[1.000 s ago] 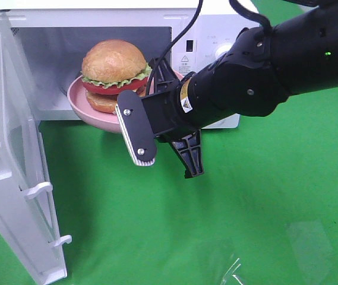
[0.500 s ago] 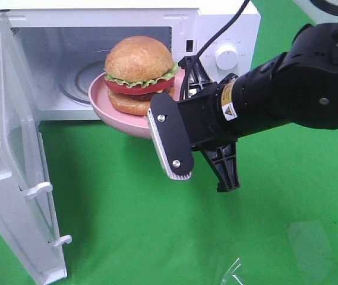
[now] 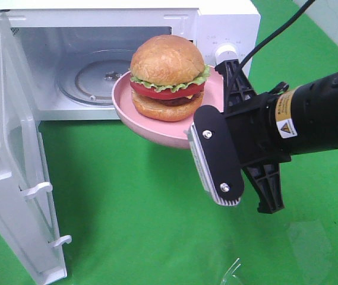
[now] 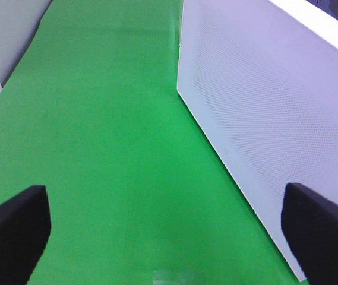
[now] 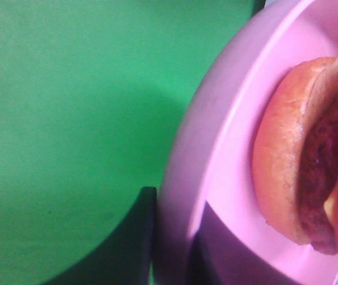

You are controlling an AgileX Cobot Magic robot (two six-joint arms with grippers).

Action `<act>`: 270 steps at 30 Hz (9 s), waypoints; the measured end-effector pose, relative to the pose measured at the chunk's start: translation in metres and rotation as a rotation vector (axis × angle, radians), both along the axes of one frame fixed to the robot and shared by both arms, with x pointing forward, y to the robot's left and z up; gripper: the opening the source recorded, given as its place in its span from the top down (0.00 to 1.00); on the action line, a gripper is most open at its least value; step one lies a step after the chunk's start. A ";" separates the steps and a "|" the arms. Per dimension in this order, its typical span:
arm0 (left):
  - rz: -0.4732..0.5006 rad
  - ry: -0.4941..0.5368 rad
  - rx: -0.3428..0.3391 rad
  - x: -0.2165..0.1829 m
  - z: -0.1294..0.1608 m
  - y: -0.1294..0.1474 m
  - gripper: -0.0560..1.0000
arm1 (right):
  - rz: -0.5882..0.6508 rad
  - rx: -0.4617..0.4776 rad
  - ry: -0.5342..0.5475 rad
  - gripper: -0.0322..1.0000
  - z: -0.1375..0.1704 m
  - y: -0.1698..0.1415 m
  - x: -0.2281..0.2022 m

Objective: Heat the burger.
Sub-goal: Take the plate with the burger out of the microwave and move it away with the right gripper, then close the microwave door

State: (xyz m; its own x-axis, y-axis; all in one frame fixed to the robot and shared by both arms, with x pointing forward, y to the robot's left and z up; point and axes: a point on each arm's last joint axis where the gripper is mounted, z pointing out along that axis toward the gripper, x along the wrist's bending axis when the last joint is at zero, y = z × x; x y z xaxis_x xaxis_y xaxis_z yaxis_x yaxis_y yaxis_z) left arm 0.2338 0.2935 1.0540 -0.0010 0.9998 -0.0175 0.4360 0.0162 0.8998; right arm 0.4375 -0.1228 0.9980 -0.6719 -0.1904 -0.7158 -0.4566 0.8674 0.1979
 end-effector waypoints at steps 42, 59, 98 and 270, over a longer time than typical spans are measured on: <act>0.000 0.000 0.000 0.000 0.000 0.000 0.03 | -0.550 -0.007 0.123 0.86 0.024 -0.066 -0.031; 0.001 0.000 0.001 0.000 0.000 0.000 0.03 | -1.051 0.028 0.196 0.86 0.020 -0.094 -0.038; 0.001 0.000 0.001 0.000 0.000 0.000 0.03 | -1.583 0.149 0.140 0.86 -0.011 -0.124 -0.056; 0.001 0.000 0.001 0.000 0.000 0.000 0.03 | -1.254 1.206 0.163 0.24 0.060 -0.181 -0.203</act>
State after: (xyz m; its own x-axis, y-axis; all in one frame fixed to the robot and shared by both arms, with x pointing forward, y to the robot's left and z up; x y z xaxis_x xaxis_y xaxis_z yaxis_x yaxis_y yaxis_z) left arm 0.2338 0.2936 1.0540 -0.0015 0.9999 -0.0167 0.4361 0.0157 0.8998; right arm 0.2344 -0.3037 1.0582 -0.0564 0.9979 0.0308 0.4056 -0.0053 0.9140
